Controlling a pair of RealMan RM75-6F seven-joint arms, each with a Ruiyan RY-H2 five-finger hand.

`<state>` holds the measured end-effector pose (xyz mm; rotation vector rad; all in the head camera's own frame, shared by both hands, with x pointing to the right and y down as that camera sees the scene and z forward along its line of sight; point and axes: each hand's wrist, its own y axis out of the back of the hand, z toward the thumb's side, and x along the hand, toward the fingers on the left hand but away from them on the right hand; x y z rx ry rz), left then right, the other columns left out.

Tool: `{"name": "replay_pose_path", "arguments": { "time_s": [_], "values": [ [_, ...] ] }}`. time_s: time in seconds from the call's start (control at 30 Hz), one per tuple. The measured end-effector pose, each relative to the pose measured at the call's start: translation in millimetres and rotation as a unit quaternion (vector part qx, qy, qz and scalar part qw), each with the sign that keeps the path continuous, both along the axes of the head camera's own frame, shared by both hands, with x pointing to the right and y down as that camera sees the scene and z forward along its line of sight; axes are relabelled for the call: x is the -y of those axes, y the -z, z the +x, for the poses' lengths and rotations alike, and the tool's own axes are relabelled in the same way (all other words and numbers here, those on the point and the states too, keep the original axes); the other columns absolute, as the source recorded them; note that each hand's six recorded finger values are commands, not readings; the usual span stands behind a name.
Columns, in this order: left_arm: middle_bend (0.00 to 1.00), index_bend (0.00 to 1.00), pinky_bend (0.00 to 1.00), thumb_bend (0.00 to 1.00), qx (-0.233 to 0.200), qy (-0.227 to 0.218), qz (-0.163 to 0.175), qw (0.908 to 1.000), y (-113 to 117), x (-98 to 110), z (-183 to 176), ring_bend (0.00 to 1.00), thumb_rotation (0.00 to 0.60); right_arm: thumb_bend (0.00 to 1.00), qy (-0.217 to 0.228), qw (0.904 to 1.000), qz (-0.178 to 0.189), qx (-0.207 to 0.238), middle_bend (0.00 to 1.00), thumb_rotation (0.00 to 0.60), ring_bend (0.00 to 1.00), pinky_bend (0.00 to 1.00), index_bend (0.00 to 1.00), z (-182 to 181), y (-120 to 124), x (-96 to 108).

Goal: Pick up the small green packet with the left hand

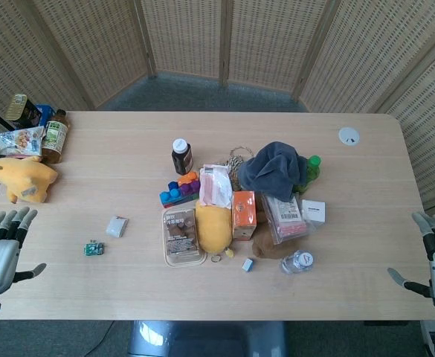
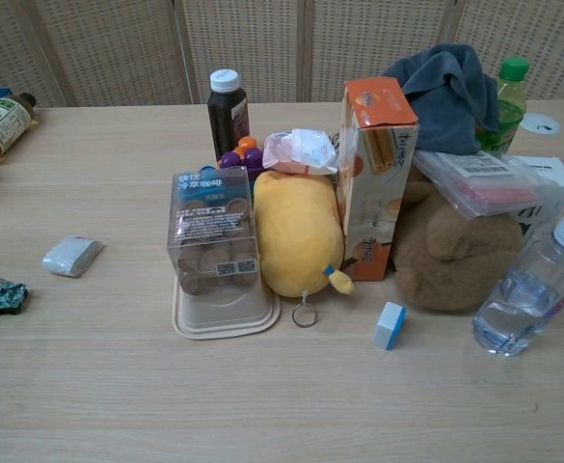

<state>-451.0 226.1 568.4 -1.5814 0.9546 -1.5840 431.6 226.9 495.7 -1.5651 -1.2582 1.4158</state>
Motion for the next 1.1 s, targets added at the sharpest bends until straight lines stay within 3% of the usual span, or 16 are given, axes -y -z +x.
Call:
{"name": "replay_pose_path", "arguments": {
  "time_s": [0.43,0.7,1.1],
  "values": [
    [0.0,0.07,0.0,0.0,0.011,-0.029,-0.027,0.9992,-14.5,-2.5,0.6,0.0,0.6,0.0,0.001,1.0,-0.001,-0.004,0.0,0.6,0.0,0.0,0.0,-0.6,-1.5,-0.5],
    [0.0,0.1,0.0,0.0,0.037,-0.07,-0.076,0.994,-58.1,-6.4,2.1,0.0,0.6,0.0,0.002,1.0,-0.006,-0.007,0.0,0.6,0.0,0.0,0.0,-2.0,-5.7,-1.2],
    [0.0,0.18,0.0,0.0,0.058,-0.107,-0.11,0.9864,-124.3,-9.5,32.5,0.0,0.6,0.0,-0.003,1.0,0.001,-0.001,0.0,0.6,0.0,0.0,0.0,1.6,-0.8,1.4]
  ]
}}
